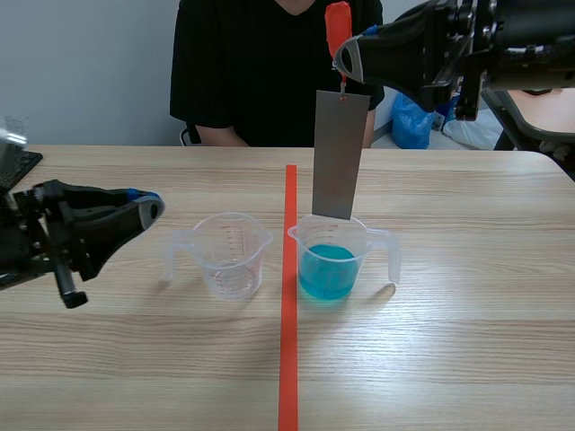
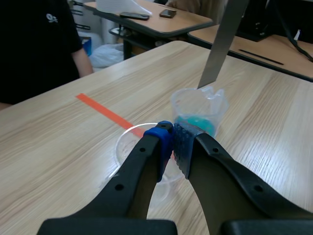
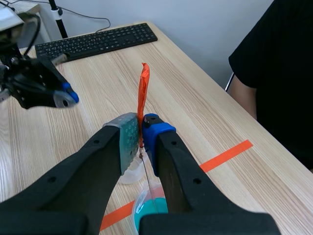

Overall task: Do the redox reaction experiment.
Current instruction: 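Move the plate over the blue solution, then point at the plate with the left hand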

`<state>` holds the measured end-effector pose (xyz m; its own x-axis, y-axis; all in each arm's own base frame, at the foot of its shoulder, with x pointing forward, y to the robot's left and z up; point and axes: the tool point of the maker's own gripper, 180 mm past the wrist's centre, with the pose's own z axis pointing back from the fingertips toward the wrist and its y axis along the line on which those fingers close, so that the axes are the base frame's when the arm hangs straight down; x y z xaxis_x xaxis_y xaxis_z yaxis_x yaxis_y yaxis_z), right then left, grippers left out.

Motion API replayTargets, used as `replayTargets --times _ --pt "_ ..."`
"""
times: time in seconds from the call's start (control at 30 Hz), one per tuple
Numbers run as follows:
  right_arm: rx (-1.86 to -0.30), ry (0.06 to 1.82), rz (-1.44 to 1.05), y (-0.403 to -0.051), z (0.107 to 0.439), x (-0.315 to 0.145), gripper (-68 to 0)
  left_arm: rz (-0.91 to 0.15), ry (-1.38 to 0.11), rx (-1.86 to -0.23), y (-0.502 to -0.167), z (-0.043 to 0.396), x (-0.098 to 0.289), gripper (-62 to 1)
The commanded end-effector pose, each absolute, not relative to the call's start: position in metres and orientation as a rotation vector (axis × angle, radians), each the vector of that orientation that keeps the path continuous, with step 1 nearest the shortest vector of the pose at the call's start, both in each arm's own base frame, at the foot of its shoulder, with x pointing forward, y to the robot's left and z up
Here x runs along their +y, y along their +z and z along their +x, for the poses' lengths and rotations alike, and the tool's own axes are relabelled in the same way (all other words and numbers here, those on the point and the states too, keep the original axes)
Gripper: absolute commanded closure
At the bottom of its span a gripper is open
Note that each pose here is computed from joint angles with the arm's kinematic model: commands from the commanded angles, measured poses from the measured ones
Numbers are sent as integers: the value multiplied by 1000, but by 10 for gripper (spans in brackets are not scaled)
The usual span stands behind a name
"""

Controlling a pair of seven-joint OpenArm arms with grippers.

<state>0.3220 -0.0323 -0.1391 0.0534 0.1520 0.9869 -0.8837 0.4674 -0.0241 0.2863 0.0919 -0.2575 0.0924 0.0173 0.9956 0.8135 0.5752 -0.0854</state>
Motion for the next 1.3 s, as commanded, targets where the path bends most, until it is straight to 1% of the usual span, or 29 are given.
replayTargets --times 0.0,0.2,0.57,0.87,1.1,1.27 --pt "-1306 918 743 -127 325 -33 -15 -808 -688 -1400 -246 292 85 -40" --pt "-1306 918 743 -127 325 -33 -15 -866 -721 -1379 -245 296 53 -40" --pt "-1307 918 743 -126 325 -33 -15 -933 -749 -1367 -240 299 14 -40" --pt "-1307 918 743 -126 325 -33 -15 -903 -701 -1364 -249 315 -6 -40" --pt "-1307 918 743 -126 325 -33 -15 -909 -646 -1351 -259 328 -11 -40" --pt "-1307 918 743 -126 325 -33 -15 -925 -634 -1360 -256 330 -17 -40"
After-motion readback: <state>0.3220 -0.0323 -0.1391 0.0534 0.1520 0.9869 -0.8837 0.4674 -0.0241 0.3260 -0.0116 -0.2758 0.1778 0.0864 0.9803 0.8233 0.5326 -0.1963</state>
